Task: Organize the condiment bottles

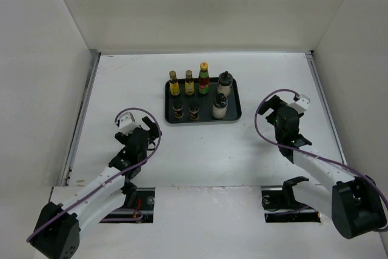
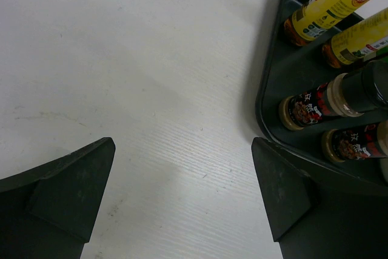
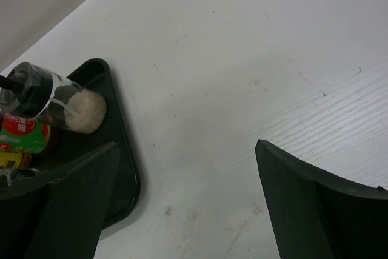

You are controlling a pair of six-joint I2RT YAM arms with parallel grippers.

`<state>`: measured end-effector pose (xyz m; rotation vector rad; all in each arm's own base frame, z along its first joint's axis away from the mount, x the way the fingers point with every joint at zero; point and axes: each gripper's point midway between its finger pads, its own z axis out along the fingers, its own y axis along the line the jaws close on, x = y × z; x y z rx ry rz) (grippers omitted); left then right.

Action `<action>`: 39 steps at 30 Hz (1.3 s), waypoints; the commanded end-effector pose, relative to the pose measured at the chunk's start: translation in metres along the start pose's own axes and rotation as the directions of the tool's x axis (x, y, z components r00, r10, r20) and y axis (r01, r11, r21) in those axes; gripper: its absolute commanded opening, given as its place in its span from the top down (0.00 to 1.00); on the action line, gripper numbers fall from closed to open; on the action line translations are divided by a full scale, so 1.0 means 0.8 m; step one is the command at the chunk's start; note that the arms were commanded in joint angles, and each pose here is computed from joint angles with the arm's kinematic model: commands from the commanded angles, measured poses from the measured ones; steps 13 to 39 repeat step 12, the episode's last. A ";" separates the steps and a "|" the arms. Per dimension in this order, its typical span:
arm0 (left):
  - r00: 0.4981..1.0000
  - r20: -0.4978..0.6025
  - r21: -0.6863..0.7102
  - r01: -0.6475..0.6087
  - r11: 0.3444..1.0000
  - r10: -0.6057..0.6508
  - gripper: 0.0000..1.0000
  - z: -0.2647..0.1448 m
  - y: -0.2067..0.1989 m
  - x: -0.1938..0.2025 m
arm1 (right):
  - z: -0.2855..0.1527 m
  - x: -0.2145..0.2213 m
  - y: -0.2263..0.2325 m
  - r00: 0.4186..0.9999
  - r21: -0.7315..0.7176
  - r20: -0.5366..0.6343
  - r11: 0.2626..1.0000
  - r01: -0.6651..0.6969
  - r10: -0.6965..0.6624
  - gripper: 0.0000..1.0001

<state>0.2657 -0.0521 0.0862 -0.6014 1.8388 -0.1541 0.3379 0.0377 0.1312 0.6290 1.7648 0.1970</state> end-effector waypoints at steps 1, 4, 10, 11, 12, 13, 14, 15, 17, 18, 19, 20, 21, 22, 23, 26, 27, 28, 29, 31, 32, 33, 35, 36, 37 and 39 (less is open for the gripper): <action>0.996 0.049 0.059 0.067 0.996 -0.070 0.00 0.000 -0.032 -0.032 | 0.002 -0.020 0.025 0.998 -0.060 0.045 0.997 -0.039 0.041 0.00; 0.997 0.039 0.071 0.063 0.995 -0.066 0.00 -0.001 -0.038 -0.030 | 0.001 -0.018 0.027 0.999 -0.065 0.035 0.997 -0.035 0.038 0.00; 0.999 0.019 0.069 0.043 0.997 -0.044 0.00 0.001 -0.042 -0.026 | -0.001 -0.020 0.028 0.999 -0.073 0.037 0.997 -0.036 0.039 0.00; 0.999 0.019 0.067 0.039 0.997 -0.040 0.00 0.001 -0.042 -0.026 | -0.002 -0.021 0.029 0.998 -0.075 0.041 0.996 -0.038 0.041 0.00; 0.999 0.023 0.067 0.042 0.997 -0.043 0.00 0.001 -0.042 -0.027 | -0.002 -0.023 0.030 0.998 -0.080 0.046 0.996 -0.041 0.045 0.00; 0.999 0.023 0.067 0.042 0.997 -0.043 0.00 0.001 -0.042 -0.027 | -0.002 -0.023 0.030 0.998 -0.080 0.046 0.996 -0.041 0.045 0.00; 0.999 0.023 0.067 0.042 0.997 -0.043 0.00 0.001 -0.042 -0.027 | -0.002 -0.023 0.030 0.998 -0.080 0.046 0.996 -0.041 0.045 0.00; 0.999 0.023 0.067 0.042 0.997 -0.043 0.00 0.001 -0.042 -0.027 | -0.002 -0.023 0.030 0.998 -0.080 0.046 0.996 -0.041 0.045 0.00; 0.999 0.023 0.067 0.042 0.997 -0.043 0.00 0.001 -0.042 -0.027 | -0.002 -0.023 0.030 0.998 -0.080 0.046 0.996 -0.041 0.045 0.00; 0.999 0.023 0.067 0.042 0.997 -0.043 0.00 0.001 -0.042 -0.027 | -0.002 -0.023 0.030 0.998 -0.080 0.046 0.996 -0.041 0.045 0.00; 0.999 0.023 0.067 0.042 0.997 -0.043 0.00 0.001 -0.042 -0.027 | -0.002 -0.023 0.030 0.998 -0.080 0.046 0.996 -0.041 0.045 0.00; 0.999 0.023 0.067 0.042 0.997 -0.043 0.00 0.001 -0.042 -0.027 | -0.002 -0.023 0.030 0.998 -0.080 0.046 0.996 -0.041 0.045 0.00; 0.999 0.023 0.067 0.042 0.997 -0.043 0.00 0.001 -0.042 -0.027 | -0.002 -0.023 0.030 0.998 -0.080 0.046 0.996 -0.041 0.045 0.00; 0.999 0.023 0.067 0.042 0.997 -0.043 0.00 0.001 -0.042 -0.027 | -0.002 -0.023 0.030 0.998 -0.080 0.046 0.996 -0.041 0.045 0.00; 0.999 0.023 0.067 0.042 0.997 -0.043 0.00 0.001 -0.042 -0.027 | -0.002 -0.023 0.030 0.998 -0.080 0.046 0.996 -0.041 0.045 0.00; 0.999 0.023 0.067 0.042 0.997 -0.043 0.00 0.001 -0.042 -0.027 | -0.002 -0.023 0.030 0.998 -0.080 0.046 0.996 -0.041 0.045 0.00; 0.999 0.023 0.067 0.042 0.997 -0.043 0.00 0.001 -0.042 -0.027 | -0.002 -0.023 0.030 0.998 -0.080 0.046 0.996 -0.041 0.045 0.00; 0.999 0.023 0.067 0.042 0.997 -0.043 0.00 0.001 -0.042 -0.027 | -0.002 -0.023 0.030 0.998 -0.080 0.046 0.996 -0.041 0.045 0.00; 0.999 0.023 0.067 0.042 0.997 -0.043 0.00 0.001 -0.042 -0.027 | -0.002 -0.023 0.030 0.998 -0.080 0.046 0.996 -0.041 0.045 0.00; 0.999 0.023 0.067 0.042 0.997 -0.043 0.00 0.001 -0.042 -0.027 | -0.002 -0.023 0.030 0.998 -0.080 0.046 0.996 -0.041 0.045 0.00; 0.999 0.023 0.067 0.042 0.997 -0.043 0.00 0.001 -0.042 -0.027 | -0.002 -0.023 0.030 0.998 -0.080 0.046 0.996 -0.041 0.045 0.00; 0.999 0.023 0.067 0.042 0.997 -0.043 0.00 0.001 -0.042 -0.027 | -0.002 -0.023 0.030 0.998 -0.080 0.046 0.996 -0.041 0.045 0.00; 0.999 0.023 0.067 0.042 0.997 -0.043 0.00 0.001 -0.042 -0.027 | -0.002 -0.023 0.030 0.998 -0.080 0.046 0.996 -0.041 0.045 0.00; 0.999 0.023 0.067 0.042 0.997 -0.043 0.00 0.001 -0.042 -0.027 | -0.002 -0.023 0.030 0.998 -0.080 0.046 0.996 -0.041 0.045 0.00; 0.999 0.023 0.067 0.042 0.997 -0.043 0.00 0.001 -0.042 -0.027 | -0.002 -0.023 0.030 0.998 -0.080 0.046 0.996 -0.041 0.045 0.00; 0.999 0.023 0.067 0.042 0.997 -0.043 0.00 0.001 -0.042 -0.027 | -0.002 -0.023 0.030 0.998 -0.080 0.046 0.996 -0.041 0.045 0.00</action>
